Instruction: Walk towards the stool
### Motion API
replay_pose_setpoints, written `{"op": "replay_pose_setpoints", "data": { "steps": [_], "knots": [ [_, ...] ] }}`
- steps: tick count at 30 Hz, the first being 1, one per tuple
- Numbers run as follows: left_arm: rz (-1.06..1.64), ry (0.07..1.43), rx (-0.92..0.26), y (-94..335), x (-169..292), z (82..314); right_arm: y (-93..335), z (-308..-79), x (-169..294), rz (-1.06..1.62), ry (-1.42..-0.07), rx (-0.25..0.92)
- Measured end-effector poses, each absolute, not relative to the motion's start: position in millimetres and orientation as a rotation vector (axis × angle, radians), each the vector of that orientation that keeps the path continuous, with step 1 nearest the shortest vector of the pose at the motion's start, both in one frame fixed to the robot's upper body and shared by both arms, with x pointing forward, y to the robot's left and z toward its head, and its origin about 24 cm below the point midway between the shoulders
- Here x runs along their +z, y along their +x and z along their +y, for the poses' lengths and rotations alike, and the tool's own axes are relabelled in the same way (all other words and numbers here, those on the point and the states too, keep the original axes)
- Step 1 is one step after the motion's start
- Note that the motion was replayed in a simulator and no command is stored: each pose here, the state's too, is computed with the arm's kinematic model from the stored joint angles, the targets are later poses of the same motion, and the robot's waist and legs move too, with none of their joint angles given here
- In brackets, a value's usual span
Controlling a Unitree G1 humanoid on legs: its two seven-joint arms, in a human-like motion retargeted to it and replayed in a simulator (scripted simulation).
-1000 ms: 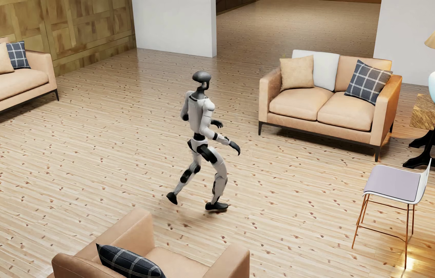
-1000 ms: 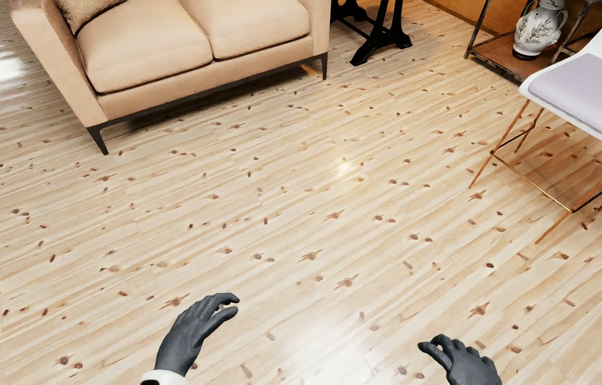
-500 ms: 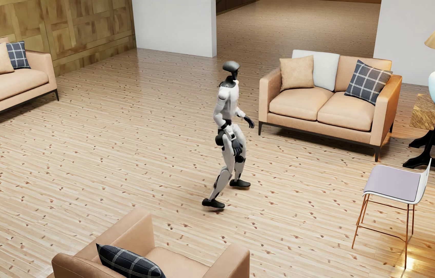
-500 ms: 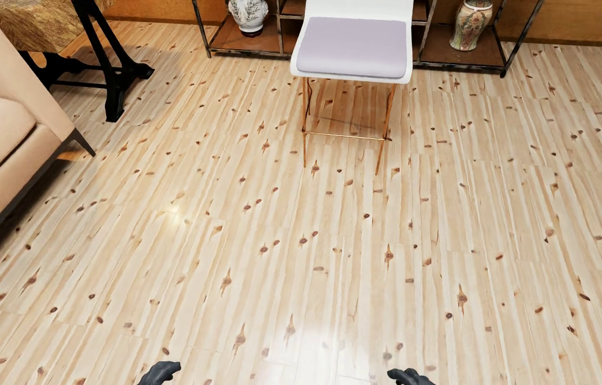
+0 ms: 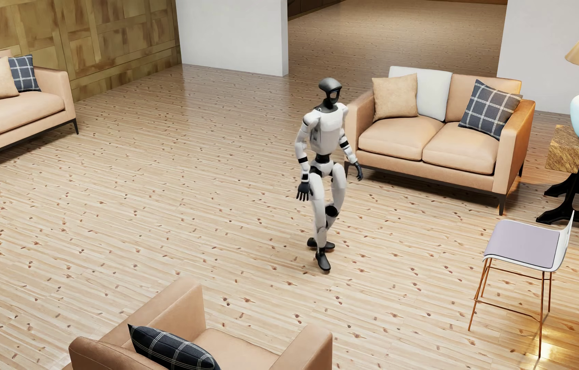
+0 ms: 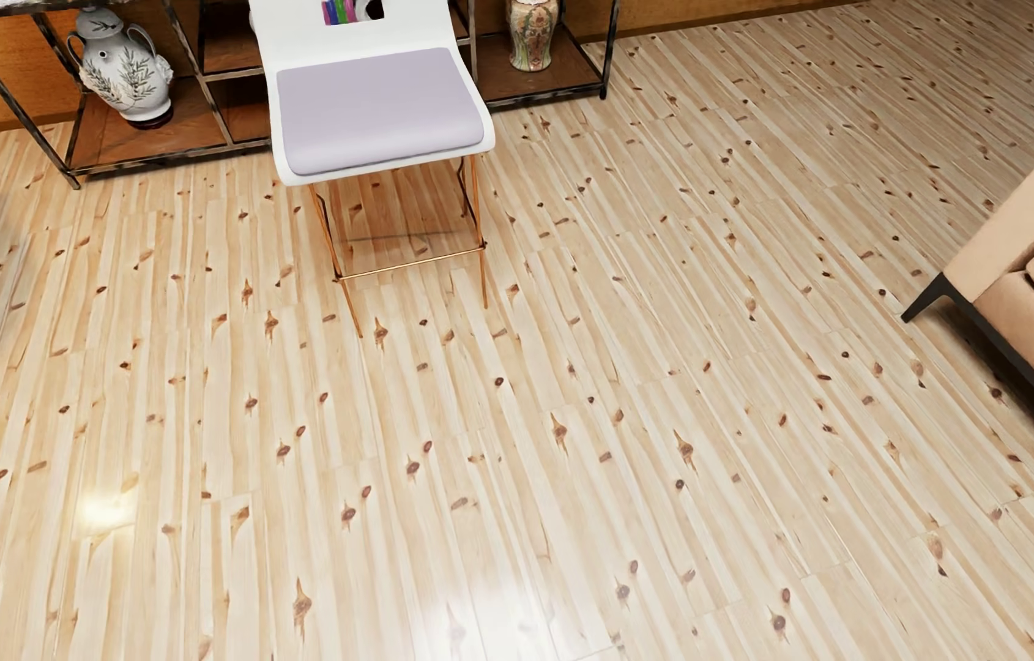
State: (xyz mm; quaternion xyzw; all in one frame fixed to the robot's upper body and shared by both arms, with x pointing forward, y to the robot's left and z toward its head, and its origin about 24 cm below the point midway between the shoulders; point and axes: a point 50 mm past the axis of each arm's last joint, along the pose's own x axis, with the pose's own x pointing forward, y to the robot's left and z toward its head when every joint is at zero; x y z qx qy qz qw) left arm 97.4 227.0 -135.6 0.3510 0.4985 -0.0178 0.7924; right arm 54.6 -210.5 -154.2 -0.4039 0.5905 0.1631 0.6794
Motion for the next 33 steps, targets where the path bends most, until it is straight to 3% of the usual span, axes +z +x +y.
{"op": "replay_pose_setpoints", "data": {
  "steps": [2, 5, 9, 13, 15, 18, 21, 26, 33],
  "knots": [
    [1.077, 0.685, 0.027, 93, -136, 223, 70, -209, -151, 1.267, -0.941, 0.355],
    [1.052, 0.683, 0.028, 94, -132, 222, 106, -201, -139, 1.099, -0.997, 0.342],
    [1.122, 0.653, 0.058, 76, -135, 226, 144, -200, -121, 0.926, -1.010, 0.240],
    [1.167, 0.600, 0.078, 62, -137, 228, 165, -190, -106, 0.797, -1.027, 0.238],
    [1.180, 0.587, 0.084, 60, -139, 225, 165, -190, -106, 0.800, -1.038, 0.250],
    [1.164, 0.641, -0.007, 68, -141, 216, 151, -196, -112, 0.866, -1.051, 0.246],
    [1.094, 0.695, -0.070, 83, -138, 208, 130, -201, -124, 0.973, -1.084, 0.326],
    [1.005, 0.680, -0.032, 106, -130, 201, 107, -205, -134, 1.087, -1.095, 0.433],
    [1.008, 0.703, -0.032, 108, -131, 209, 114, -198, -134, 1.057, -1.094, 0.458]
  ]
}}
